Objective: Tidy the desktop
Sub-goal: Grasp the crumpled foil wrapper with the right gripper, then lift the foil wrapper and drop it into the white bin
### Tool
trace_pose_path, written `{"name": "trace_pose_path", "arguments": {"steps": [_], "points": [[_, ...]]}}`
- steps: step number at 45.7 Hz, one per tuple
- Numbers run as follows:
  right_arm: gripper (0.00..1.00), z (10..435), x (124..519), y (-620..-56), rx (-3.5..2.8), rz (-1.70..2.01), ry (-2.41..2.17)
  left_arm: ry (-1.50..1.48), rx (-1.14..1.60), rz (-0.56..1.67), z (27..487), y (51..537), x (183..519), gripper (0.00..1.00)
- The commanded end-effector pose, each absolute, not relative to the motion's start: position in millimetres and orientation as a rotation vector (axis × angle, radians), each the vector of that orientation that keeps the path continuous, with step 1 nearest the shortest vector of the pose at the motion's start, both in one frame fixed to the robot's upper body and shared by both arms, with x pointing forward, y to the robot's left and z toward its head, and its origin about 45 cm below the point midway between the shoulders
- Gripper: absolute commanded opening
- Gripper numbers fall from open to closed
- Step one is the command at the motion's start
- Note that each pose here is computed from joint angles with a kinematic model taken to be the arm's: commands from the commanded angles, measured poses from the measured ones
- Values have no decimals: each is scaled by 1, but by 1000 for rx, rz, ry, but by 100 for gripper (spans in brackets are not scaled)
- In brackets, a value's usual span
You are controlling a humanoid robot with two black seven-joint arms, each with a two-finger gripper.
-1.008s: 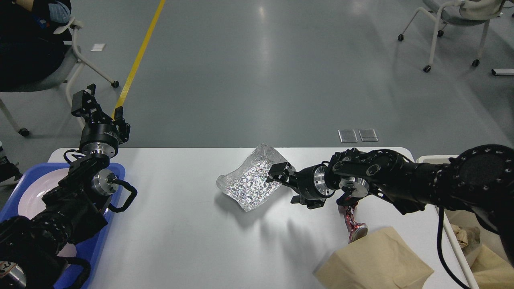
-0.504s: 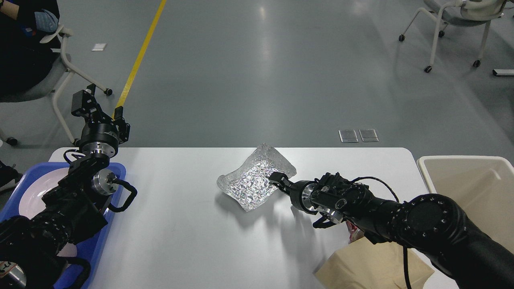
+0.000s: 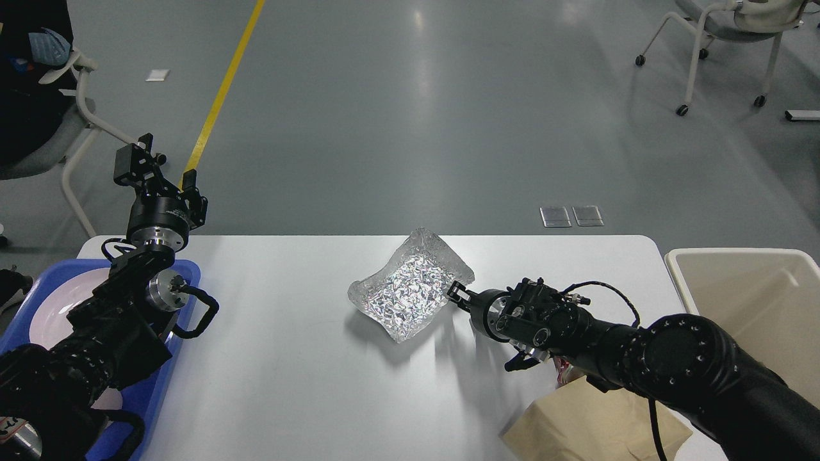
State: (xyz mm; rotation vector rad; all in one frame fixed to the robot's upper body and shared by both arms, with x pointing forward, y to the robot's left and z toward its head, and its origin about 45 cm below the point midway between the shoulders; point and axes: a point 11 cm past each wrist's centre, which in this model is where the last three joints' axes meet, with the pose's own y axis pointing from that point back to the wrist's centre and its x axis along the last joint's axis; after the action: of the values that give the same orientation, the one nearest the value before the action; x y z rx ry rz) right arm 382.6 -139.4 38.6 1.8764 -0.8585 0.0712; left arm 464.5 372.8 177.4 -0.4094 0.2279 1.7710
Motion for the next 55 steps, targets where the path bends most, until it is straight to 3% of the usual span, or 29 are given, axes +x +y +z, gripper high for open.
{"name": "trace_pose_path", "arguments": {"steps": [1,6,12,20,26,36,55], "points": [[38,39,383,-140,1874,74,-858,229,-409,1772,177,373,464,96],[30,38,383,-140,1874,75,-857,228,-408,1771,177,373,464,96],[29,39,383,-140,1875,76,-857,229,-409,1772,177,373,464,96],[1,44,383,-134,1891,82,-824,228,-408,1771,177,373,464,96],[0,60,391,-150,1877,104,-785,227,-409,1770,178,373,465,96],[0,130,426,-205,1858,126,-841,227,-409,1770,178,373,465,96],[0,344,463,-300,2034,108,-842,229,-409,1772,177,373,464,96]]}}
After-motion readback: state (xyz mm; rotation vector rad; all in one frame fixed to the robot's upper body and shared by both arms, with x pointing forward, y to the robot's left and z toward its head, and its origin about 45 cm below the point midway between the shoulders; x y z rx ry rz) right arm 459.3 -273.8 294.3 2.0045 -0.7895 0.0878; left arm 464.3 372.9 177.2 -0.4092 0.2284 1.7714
